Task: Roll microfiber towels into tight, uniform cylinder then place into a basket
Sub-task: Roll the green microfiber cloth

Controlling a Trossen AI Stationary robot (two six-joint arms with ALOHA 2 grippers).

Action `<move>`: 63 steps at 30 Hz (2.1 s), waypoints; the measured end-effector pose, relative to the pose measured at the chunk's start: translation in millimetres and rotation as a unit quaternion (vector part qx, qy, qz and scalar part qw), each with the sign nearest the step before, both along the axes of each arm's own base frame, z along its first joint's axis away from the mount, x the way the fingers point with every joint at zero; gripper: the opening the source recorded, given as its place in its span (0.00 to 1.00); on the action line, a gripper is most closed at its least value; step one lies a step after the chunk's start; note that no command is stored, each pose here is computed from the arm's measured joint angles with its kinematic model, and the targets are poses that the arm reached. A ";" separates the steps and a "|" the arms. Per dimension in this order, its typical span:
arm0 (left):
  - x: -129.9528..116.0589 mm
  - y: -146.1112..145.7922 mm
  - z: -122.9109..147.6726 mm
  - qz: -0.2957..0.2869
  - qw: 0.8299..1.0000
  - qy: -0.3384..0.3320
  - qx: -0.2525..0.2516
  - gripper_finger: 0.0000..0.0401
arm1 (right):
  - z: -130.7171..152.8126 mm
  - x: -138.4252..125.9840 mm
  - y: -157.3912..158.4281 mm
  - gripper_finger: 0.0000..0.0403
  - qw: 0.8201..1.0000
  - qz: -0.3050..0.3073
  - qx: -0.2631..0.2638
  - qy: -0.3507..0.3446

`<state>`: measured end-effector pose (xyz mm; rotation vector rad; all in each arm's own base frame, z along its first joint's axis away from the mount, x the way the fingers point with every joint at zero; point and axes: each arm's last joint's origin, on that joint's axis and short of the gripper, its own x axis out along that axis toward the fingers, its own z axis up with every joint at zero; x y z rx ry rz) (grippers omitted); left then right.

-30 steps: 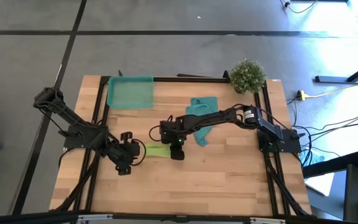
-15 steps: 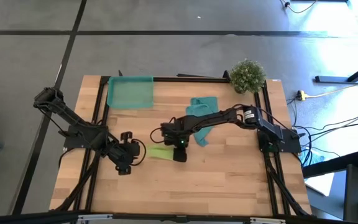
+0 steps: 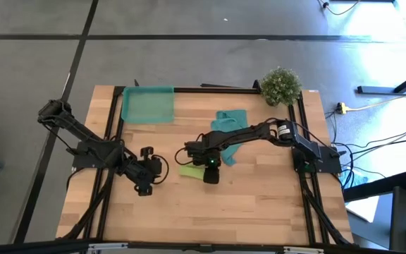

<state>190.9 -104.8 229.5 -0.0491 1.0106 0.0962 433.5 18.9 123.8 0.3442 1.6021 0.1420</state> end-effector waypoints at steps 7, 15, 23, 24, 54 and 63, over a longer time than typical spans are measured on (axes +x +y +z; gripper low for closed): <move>2.0 3.7 0.0 0.008 1.000 0.000 0.001 0.20 | 0.9 -20.4 -3.7 0.26 0.992 0.075 -0.047 0.088; 2.1 3.6 0.1 0.007 1.000 0.000 0.001 0.20 | 0.8 -23.6 -4.3 0.26 0.990 0.085 -0.055 0.102; 2.1 3.6 0.1 0.007 1.000 -0.001 0.001 0.20 | 1.1 -22.6 -3.2 0.26 0.992 0.075 -0.011 0.096; 2.1 3.6 0.1 0.007 1.000 -0.001 0.001 0.20 | 1.0 -22.4 -2.3 0.26 0.993 0.074 -0.004 0.096; 8.6 15.9 0.5 0.064 0.998 -0.006 -0.014 0.20 | 1.0 -21.7 -0.5 0.26 0.993 0.069 0.019 0.092; 12.9 25.9 0.6 0.095 0.995 -0.008 -0.019 0.21 | 1.1 -21.7 -0.3 0.26 0.993 0.070 0.019 0.092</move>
